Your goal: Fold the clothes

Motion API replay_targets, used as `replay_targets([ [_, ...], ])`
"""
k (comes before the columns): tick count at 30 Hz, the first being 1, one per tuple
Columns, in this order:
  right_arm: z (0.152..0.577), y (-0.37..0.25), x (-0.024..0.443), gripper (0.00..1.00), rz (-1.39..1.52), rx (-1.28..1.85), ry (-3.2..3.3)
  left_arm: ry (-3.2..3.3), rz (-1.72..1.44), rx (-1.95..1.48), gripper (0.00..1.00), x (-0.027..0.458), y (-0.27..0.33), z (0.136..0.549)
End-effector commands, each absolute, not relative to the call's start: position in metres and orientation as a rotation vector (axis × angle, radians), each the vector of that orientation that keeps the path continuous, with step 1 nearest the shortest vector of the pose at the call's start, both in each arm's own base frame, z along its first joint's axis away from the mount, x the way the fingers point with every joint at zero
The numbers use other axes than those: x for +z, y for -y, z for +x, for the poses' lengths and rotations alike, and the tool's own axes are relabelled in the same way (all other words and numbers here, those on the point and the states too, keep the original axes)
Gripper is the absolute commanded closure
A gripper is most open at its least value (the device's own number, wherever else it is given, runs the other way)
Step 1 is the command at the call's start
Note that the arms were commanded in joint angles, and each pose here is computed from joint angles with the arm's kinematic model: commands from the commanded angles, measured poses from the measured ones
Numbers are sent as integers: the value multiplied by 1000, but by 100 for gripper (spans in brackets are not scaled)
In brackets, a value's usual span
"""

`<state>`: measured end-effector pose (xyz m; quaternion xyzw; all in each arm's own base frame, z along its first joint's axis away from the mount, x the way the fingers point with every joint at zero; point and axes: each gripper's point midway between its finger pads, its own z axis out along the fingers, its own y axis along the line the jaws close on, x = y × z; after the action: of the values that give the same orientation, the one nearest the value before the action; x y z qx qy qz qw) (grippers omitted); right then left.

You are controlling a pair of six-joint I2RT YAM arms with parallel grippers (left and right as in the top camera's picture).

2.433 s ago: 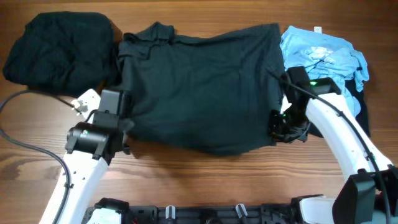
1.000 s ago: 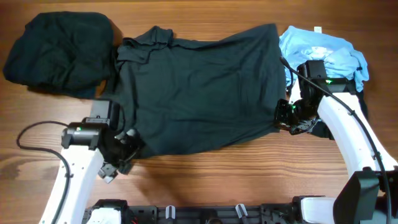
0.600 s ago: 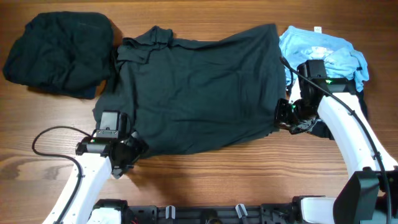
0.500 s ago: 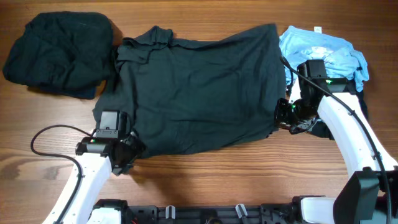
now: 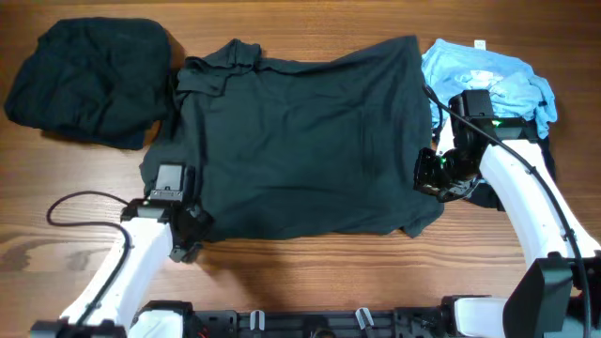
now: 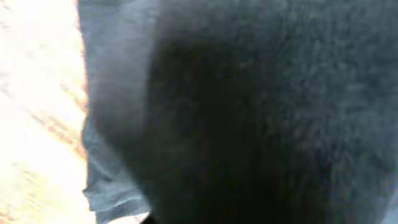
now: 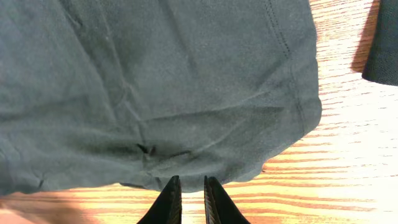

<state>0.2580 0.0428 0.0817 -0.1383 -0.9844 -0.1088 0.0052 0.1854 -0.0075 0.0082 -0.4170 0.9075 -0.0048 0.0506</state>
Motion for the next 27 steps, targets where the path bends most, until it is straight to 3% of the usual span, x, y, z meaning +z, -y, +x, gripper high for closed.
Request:
replay_targets([
  [1,262,-43,90,87,-413,-366,3115,-2783,-1278,-7,96,3,9,186],
  [4,261,-44,90,95,-413,-371,3107,-2750,-1256,-61,96,23,13,205],
  [8,249,-48,91,95,-411,-392,3053,-2685,-1040,-135,96,79,16,250],
  [13,221,-67,87,75,-404,-408,2935,-2585,-996,-94,96,100,6,275],
  [17,197,-55,64,72,-734,-72,2850,-2535,-986,-95,96,104,3,287],
  [19,193,-60,57,69,-768,-55,2839,-2514,-983,-83,96,106,1,290],
  [23,173,-65,38,58,-796,-8,2793,-2467,-986,-26,96,110,-9,295],
  [25,171,-65,33,35,-796,-11,2794,-2454,-983,-35,96,111,-8,299],
  [27,171,-68,26,25,-798,-42,2798,-2439,-980,-45,96,113,-8,302],
])
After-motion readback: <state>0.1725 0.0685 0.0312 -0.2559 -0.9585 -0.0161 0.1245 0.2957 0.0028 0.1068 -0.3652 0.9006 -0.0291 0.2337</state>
